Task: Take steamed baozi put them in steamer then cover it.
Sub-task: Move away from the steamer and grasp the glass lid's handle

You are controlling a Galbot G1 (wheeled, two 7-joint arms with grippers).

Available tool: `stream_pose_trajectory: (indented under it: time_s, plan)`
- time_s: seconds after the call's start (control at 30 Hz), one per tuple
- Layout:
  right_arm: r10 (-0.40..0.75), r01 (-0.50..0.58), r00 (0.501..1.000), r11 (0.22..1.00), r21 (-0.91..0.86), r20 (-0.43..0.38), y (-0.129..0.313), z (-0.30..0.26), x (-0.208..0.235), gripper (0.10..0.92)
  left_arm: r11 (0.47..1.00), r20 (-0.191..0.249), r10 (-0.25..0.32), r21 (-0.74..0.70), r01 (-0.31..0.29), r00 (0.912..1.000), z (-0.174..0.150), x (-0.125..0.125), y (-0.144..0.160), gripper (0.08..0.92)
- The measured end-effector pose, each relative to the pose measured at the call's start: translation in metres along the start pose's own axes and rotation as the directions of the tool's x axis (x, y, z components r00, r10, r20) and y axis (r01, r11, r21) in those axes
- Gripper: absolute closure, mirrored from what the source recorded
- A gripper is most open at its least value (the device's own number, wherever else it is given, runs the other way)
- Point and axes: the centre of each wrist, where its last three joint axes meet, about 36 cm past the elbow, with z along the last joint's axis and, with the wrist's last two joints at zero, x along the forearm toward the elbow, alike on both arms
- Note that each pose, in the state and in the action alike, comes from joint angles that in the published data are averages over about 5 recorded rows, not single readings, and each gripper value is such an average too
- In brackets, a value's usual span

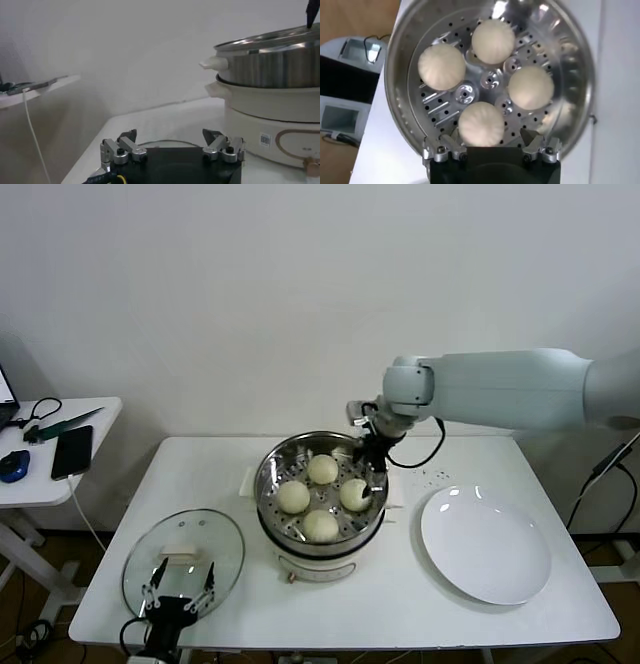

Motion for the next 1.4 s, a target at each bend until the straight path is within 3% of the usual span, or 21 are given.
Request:
stream_pose_trajectory:
  time_s: [0.2,0.33,0.53,0.7,1.03,1.27,1.4]
  plan:
    - [0.129,-0.129,0.984,0.992,-0.007,0.121,0.014,0.034,0.016,0.2,1.0,0.014,-0.021,0.0,0.021,0.9997,-0.003,-0.002,0.002,0.177]
    - [0.248,-0.243,0.939,0.969,-0.05,0.238,0.032,0.063,0.015,0.2,0.999,0.018,-0.037,0.004,0.037,0.9992,-0.004,0.0,0.002,0.177]
    - [0.418,-0.369,0.81,0.909,-0.196,0.412,0.066,0.108,-0.005,0.2,0.998,0.023,-0.056,0.001,0.056,0.9982,-0.006,0.004,0.001,0.177]
    - [0.551,-0.421,0.675,0.834,-0.357,0.49,0.096,0.144,-0.029,0.2,0.997,0.029,-0.073,-0.005,0.073,0.9969,-0.01,0.006,-0.001,0.177]
    - [0.747,-0.434,0.442,0.662,-0.611,0.496,0.153,0.195,-0.074,0.2,0.992,0.051,-0.092,-0.08,0.095,0.9945,-0.021,0.009,0.003,0.177]
    - [0.829,-0.4,0.359,0.552,-0.731,0.429,0.194,0.218,-0.099,0.2,0.961,0.076,-0.122,-0.241,0.137,0.9896,-0.033,0.006,0.011,0.177]
    - [0.861,-0.381,0.333,0.495,-0.781,0.383,0.214,0.227,-0.112,0.2,0.891,0.098,-0.129,-0.425,0.159,0.9868,-0.043,0.003,0.019,0.177]
